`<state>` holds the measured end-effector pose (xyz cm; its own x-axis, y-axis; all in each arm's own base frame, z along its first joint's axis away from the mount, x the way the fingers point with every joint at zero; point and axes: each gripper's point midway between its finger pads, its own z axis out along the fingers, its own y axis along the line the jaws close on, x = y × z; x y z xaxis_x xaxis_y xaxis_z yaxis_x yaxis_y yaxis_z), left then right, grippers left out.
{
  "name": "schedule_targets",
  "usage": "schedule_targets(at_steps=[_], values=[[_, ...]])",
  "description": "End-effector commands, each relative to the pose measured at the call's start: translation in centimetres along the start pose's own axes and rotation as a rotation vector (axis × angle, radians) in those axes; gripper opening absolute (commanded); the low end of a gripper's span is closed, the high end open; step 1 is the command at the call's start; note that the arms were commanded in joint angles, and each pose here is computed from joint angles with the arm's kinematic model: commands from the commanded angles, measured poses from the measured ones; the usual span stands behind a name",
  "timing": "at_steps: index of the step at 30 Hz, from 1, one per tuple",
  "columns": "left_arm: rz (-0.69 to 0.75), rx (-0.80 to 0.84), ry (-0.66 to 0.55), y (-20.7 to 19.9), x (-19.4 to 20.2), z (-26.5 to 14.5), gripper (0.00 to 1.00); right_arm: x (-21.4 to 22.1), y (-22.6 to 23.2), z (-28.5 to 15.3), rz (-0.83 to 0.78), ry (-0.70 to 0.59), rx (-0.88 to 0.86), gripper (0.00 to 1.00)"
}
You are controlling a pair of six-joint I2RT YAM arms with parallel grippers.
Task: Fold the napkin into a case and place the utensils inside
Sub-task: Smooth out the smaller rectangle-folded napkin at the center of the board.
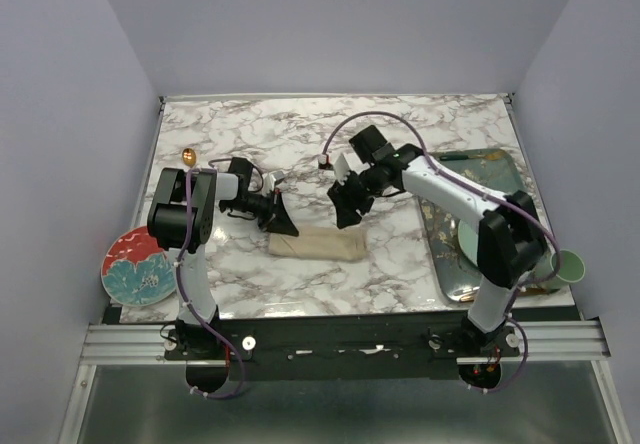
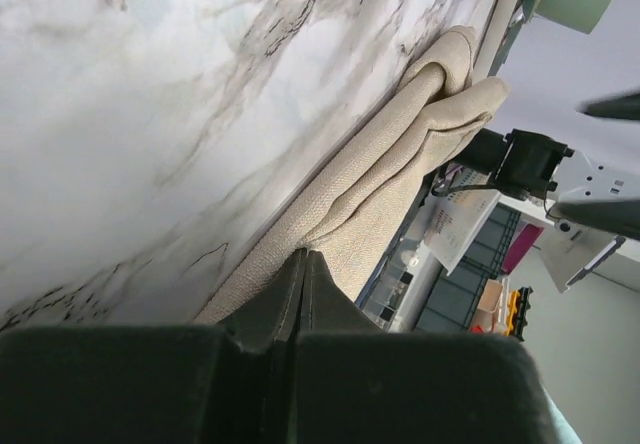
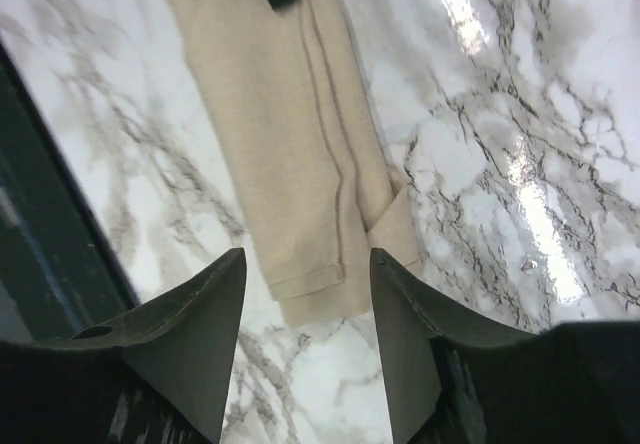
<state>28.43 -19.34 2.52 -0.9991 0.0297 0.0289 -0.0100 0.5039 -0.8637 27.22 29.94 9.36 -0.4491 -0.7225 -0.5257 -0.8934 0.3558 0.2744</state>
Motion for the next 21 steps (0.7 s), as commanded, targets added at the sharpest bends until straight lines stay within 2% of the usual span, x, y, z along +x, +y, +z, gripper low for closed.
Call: schedule_targets(at_steps=[1,6,9,17,21], values=[[-0.020,-0.167,0.013,4.6,0.7,0.4,0.02,-2.6,5.0,-2.7,0.080,-0.117,-0.186,0.61],[-0.029,-0.170,0.012,4.6,0.7,0.4,0.02,-2.6,8.0,-1.0,0.218,-0.095,-0.410,0.46],[-0.037,-0.176,0.017,4.9,1.0,0.5,0.02,-1.4,8.1,0.9,0.312,-0.047,-0.466,0.44],[-0.037,-0.195,0.038,5.8,1.3,0.4,0.02,3.3,3.5,5.8,0.520,0.054,-0.376,0.42],[-0.046,-0.194,0.042,6.4,1.3,0.5,0.02,7.4,1.8,8.2,0.617,0.160,-0.340,0.39]])
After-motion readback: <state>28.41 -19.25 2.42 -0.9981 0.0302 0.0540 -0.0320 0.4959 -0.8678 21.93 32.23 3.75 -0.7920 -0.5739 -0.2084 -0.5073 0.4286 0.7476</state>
